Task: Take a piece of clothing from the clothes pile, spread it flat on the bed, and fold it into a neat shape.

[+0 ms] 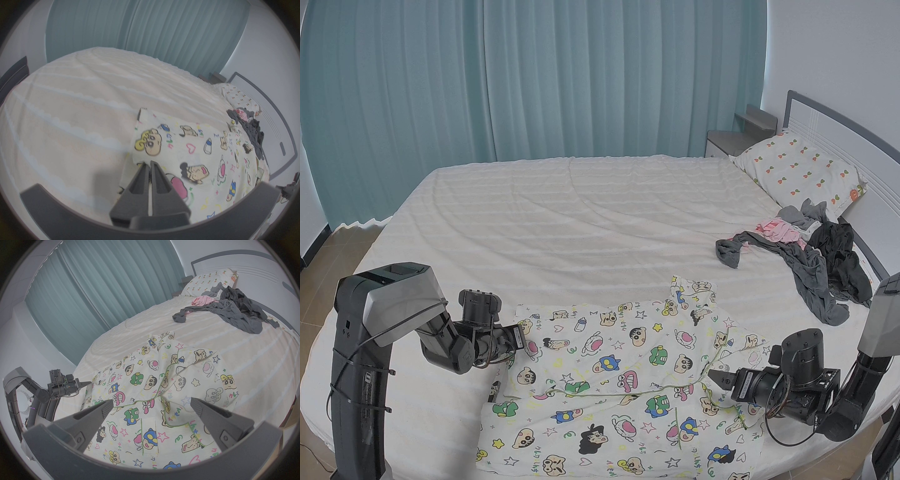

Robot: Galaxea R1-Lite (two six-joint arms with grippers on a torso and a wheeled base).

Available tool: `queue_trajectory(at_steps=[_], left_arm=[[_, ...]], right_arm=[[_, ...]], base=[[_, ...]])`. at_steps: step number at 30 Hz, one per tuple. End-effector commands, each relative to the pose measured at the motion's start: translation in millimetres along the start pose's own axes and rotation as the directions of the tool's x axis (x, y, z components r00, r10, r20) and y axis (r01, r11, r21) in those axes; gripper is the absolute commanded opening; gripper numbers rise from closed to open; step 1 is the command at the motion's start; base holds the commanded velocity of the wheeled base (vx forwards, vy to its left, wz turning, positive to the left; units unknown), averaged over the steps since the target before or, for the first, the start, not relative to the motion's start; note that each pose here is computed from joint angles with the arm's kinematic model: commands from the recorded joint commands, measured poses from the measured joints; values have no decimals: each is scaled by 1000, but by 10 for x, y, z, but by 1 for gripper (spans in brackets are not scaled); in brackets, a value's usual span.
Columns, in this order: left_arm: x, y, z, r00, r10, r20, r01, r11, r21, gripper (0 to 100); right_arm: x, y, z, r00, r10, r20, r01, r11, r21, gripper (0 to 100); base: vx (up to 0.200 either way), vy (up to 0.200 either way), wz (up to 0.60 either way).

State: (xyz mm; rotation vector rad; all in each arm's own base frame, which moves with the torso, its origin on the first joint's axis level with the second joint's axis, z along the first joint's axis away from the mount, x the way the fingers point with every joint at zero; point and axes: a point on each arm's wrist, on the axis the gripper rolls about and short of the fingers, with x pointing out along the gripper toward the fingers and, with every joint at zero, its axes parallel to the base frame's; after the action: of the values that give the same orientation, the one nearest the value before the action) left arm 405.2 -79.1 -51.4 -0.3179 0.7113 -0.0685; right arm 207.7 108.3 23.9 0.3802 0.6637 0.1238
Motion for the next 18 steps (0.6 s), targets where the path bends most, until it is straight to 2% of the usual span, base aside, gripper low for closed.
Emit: queue_trajectory(at_steps=[1, 12, 18], left_arm=[[12, -8, 54, 1000, -2, 19, 2, 1000, -2, 0], [105, 133, 299, 996, 16, 93, -14, 1000, -27, 0], [154, 189, 413, 995, 36, 90, -33, 999, -32, 0]], right_arm=[[0, 1, 1, 1000, 1, 1, -1, 1000, 0, 100], [4, -1, -4, 1000, -1, -2, 1, 1000, 0, 100], [9, -4, -9, 1000, -3, -4, 3, 1000, -1, 100]], base=[[0, 0, 0], [0, 0, 0], [0, 0, 0]])
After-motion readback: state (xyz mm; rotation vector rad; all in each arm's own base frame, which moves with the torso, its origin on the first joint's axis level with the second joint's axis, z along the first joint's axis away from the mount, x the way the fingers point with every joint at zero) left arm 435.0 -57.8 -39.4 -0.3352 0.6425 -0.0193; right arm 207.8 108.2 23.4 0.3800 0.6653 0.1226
